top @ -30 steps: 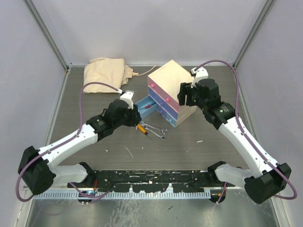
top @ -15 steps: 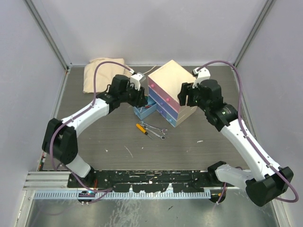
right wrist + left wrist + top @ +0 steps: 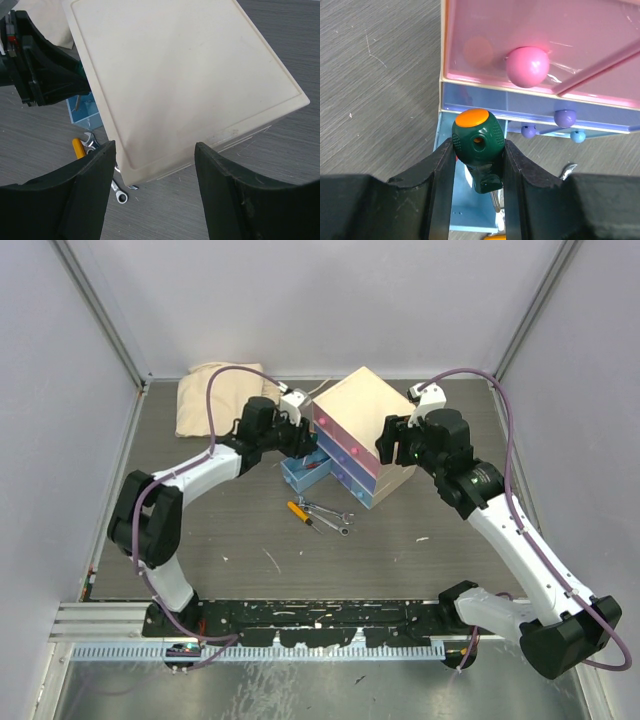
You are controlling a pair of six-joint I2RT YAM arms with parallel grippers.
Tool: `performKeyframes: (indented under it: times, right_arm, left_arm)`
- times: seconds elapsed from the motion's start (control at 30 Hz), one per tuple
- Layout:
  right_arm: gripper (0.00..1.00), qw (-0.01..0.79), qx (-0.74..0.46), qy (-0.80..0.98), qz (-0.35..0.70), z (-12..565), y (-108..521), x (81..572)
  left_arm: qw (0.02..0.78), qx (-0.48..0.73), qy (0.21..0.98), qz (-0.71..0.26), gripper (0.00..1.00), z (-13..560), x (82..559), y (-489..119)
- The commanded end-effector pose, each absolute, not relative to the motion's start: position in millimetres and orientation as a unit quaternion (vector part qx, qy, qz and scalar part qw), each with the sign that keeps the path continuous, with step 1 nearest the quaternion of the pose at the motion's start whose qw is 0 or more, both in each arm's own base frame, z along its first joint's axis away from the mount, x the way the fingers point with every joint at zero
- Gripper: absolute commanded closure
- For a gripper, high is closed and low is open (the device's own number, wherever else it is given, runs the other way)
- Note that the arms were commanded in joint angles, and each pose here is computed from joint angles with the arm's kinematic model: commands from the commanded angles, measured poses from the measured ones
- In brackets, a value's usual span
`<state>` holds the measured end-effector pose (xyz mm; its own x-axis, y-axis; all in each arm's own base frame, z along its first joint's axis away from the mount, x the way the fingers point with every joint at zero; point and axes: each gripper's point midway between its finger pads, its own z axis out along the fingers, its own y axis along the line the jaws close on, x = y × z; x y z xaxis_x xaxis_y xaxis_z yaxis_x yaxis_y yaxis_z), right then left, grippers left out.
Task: Sort the tools into containers
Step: Place the screwdriver in the drawer.
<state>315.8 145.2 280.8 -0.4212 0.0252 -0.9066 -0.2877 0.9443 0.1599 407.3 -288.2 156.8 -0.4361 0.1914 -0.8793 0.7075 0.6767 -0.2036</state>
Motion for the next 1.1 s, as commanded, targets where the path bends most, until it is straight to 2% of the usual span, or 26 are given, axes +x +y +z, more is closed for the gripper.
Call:
performKeyframes:
  times: [0.0,0.33,0.5,1.07]
  right_arm:
    - [0.31,0.552,-0.074,0.815,0.16,300,146,314]
    - [0.31,0.548,-0.078,0.817,0.164,300,148,312]
    - [0.31,0.549,-0.079,0.816,0.165,301,149,312]
    - [0.31,0.55,-0.083,0.814,0.167,306,149,310]
  left_arm:
    - [0.501,0.295,0.762,-0.286,1.0,173,429,-292]
    - [0.494,0.305,0.77,-0.265,0.97,150,440,-289]
    - [0.482,0.301,0.78,-0.262,0.85,142,439,-287]
    - [0.482,0.264,0.786,-0.283,0.6,158,423,-282]
